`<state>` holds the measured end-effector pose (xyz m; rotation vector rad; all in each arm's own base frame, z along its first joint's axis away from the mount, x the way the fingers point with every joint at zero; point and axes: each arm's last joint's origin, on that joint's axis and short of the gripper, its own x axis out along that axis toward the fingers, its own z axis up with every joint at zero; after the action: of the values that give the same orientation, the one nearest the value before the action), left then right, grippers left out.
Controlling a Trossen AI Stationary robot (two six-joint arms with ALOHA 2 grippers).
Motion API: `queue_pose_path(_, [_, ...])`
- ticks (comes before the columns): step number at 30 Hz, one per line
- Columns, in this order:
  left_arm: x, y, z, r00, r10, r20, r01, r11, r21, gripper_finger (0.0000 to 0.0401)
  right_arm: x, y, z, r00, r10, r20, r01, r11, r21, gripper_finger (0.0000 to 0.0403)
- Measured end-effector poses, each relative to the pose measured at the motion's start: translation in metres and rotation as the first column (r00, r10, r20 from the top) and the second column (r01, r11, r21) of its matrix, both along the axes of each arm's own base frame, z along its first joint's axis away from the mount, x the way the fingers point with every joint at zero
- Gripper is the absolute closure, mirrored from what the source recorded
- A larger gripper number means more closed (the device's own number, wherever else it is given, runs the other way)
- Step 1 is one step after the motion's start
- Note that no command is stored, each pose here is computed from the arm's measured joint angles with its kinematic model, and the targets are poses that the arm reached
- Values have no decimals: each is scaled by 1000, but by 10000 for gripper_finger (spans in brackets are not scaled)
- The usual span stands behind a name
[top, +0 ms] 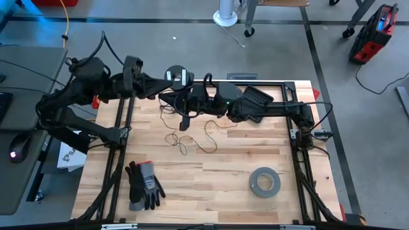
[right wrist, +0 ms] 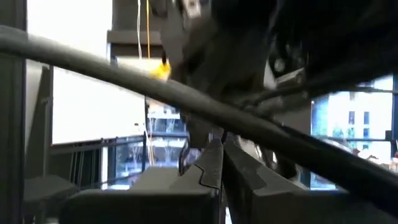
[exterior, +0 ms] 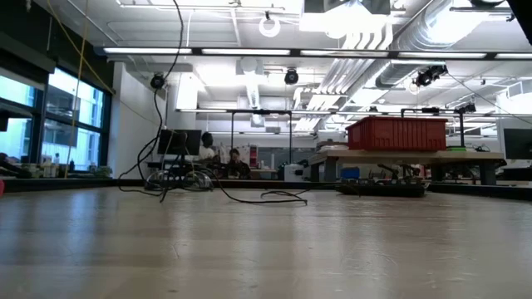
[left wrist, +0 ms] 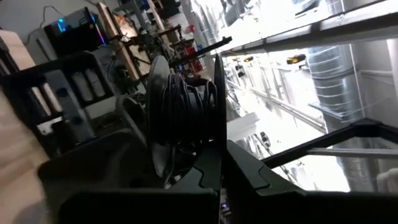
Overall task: Coil cords
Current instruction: Coil the black wire on the black spool
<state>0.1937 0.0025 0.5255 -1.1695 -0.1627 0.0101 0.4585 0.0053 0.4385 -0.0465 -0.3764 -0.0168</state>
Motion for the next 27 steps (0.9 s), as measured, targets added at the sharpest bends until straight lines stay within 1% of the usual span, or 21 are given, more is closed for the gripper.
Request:
queue_pose_path(4, [-1, 0, 0, 1000, 2, 1, -2, 1000, 12, 401, -1, 0, 3, 999, 0, 39, 0, 1000, 1, 403])
queue_pose_path(6, [-1, -1, 0, 1000, -16, 3, 16, 1000, -17, 401, -1, 0, 3, 999, -16, 37, 15, 1000, 11, 403])
queue_pose_path(9, [0, -2, 0, 997, -76, 10, 76, 994, -74, 401, -1, -2, 3, 997, -75, 33, 74, 996, 41, 403])
queue_pose_path(15, [0, -4, 1, 989, -147, 27, 149, 975, -164, 401, -1, -5, 3, 996, -85, 36, 83, 996, 35, 403])
queue_pose_path(20, [0, -10, -1, 965, -261, 11, 258, 946, -195, 401, -2, -7, 5, 994, -89, 55, 88, 996, 36, 403])
queue_pose_path(22, [-2, -13, -1, 948, -317, 7, 312, 929, -197, 401, -2, -9, 5, 993, -97, 60, 96, 995, 24, 403])
queue_pose_path(24, [-7, -15, -1, 942, -335, -4, 326, 921, -214, 401, -2, -11, 5, 992, -109, 57, 109, 994, 4, 403])
queue_pose_path(27, [-18, -16, -1, 947, -321, -26, 310, 929, -200, 401, -1, -14, 3, 990, -136, 30, 138, 989, -51, 403])
